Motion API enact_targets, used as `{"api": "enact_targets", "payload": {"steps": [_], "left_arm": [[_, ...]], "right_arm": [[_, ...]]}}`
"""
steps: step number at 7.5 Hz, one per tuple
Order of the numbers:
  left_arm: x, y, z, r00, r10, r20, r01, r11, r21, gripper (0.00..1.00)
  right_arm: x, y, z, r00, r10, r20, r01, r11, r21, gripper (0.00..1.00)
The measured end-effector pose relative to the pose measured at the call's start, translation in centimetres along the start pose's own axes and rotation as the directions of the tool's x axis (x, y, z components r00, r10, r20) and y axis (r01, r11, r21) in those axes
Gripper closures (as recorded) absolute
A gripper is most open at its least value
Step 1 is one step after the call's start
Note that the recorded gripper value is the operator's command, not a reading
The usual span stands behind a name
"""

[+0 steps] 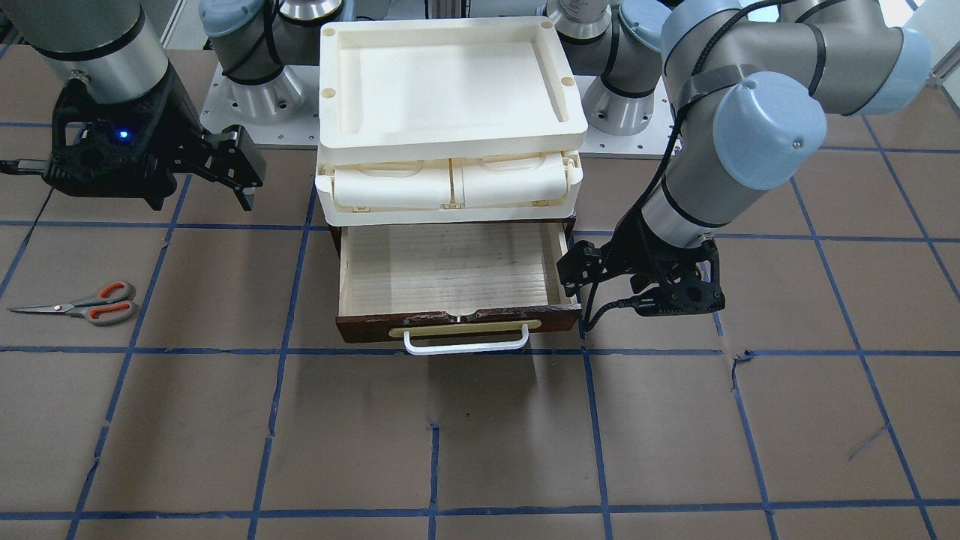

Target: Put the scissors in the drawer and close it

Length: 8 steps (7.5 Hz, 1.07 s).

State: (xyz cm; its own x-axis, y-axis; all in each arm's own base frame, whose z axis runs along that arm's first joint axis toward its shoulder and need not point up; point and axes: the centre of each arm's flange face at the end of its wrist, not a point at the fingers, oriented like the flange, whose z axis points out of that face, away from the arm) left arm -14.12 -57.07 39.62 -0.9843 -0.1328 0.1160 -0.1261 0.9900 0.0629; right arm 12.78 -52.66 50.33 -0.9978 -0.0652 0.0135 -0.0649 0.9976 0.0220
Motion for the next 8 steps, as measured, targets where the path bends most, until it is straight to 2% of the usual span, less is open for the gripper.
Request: {"api": "enact_targets", "payload": {"steps": [2, 3, 4, 6, 7, 8], "left_arm": [[-1.5, 0.5, -2.5, 0.997, -0.012, 0.078, 0.007, 0.998, 0.060, 0.00], [-2.1, 0.9, -3.1, 0.995, -0.022, 0.093, 0.015, 0.997, 0.072, 0.00], [-2.4, 1.3, -3.4, 0.995, -0.027, 0.098, 0.019, 0.997, 0.077, 0.00], [-2.5, 1.8, -3.7, 0.995, -0.028, 0.100, 0.020, 0.997, 0.080, 0.00], [-2.5, 1.9, -3.7, 0.995, -0.028, 0.100, 0.020, 0.997, 0.080, 0.00], [-2.5, 2.0, -3.7, 0.995, -0.028, 0.100, 0.020, 0.997, 0.079, 0.00]], "right_arm": [[3.6, -1.2, 2.1, 0.990, -0.139, 0.014, 0.139, 0.990, -0.031, 0.00], [7.3, -1.6, 4.2, 0.979, -0.203, 0.028, 0.204, 0.978, -0.038, 0.00], [11.4, -1.7, 6.9, 0.960, -0.278, 0.030, 0.279, 0.960, -0.023, 0.00], [20.0, 0.1, 13.1, 0.894, -0.449, 0.013, 0.449, 0.894, 0.011, 0.00], [23.8, 1.6, 15.9, 0.845, -0.534, 0.008, 0.534, 0.845, 0.016, 0.00], [27.2, 3.2, 18.7, 0.781, -0.625, 0.009, 0.625, 0.781, 0.017, 0.00]]}}
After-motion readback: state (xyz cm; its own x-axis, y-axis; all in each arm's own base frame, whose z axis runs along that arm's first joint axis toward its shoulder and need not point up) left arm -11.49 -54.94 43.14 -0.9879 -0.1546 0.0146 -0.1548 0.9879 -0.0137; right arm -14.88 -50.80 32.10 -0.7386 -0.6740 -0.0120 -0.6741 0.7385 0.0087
